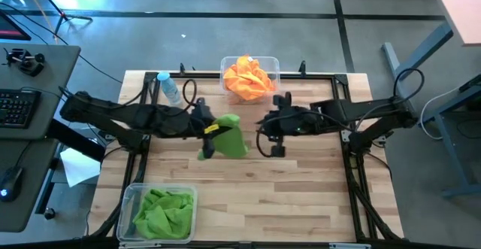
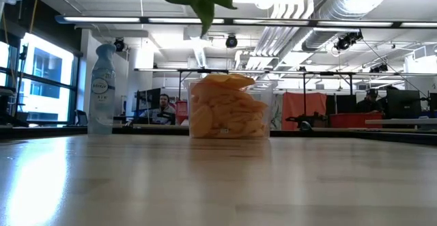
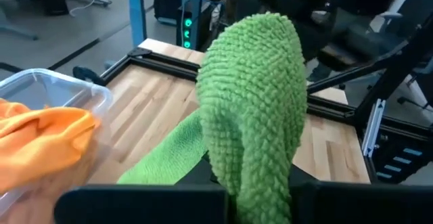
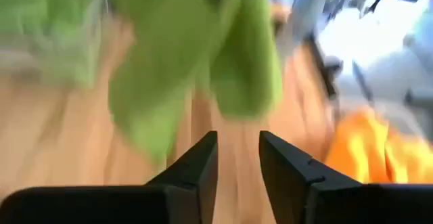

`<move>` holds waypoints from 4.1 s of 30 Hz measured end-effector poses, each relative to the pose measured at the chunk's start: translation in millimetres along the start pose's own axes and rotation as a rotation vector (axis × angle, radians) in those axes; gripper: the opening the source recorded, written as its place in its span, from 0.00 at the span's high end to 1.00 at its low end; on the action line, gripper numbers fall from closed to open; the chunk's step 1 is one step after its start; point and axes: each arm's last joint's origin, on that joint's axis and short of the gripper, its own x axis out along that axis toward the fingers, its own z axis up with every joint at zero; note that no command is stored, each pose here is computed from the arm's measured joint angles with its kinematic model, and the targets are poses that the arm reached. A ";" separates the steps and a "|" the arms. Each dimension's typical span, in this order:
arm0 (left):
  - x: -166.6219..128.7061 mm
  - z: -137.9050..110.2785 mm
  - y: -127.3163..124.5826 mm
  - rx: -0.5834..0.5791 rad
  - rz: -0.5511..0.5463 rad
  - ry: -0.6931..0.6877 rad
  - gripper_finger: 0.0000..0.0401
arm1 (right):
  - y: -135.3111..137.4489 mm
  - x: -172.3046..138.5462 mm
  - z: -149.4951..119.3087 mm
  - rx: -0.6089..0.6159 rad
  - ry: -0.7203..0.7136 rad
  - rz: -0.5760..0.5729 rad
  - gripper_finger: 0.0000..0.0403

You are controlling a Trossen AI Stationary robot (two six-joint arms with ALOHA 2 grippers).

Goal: Sort microfiber towel by color & place in baskets
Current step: Put the green towel into the bottom transparent bin

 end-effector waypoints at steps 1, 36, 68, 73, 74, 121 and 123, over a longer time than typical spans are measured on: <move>-1.5 -0.1 -0.5 -0.003 0.001 0.000 0.99 | -0.6 -0.9 -6.5 -0.010 0.063 0.020 0.73; -6.7 -2.4 -5.5 0.001 0.016 0.000 1.00 | 11.2 19.9 -298.7 0.366 -0.450 0.131 1.00; -8.2 -6.1 -5.2 0.046 -0.003 0.043 1.00 | 0.6 -22.7 -303.8 0.295 -0.688 0.122 1.00; -8.7 -7.3 -6.8 0.058 -0.042 0.063 1.00 | 0.5 -22.5 -303.9 0.312 -0.684 0.123 1.00; -10.1 -7.1 -8.1 0.061 -0.055 0.074 1.00 | 0.6 -22.5 -303.9 0.313 -0.684 0.123 1.00; -145.6 -142.9 -146.2 -0.668 0.484 0.817 1.00 | 0.6 -22.3 -304.0 0.313 -0.684 0.122 1.00; -133.6 -148.1 -153.0 -0.664 0.483 0.822 1.00 | 0.6 -22.3 -304.0 0.313 -0.683 0.122 1.00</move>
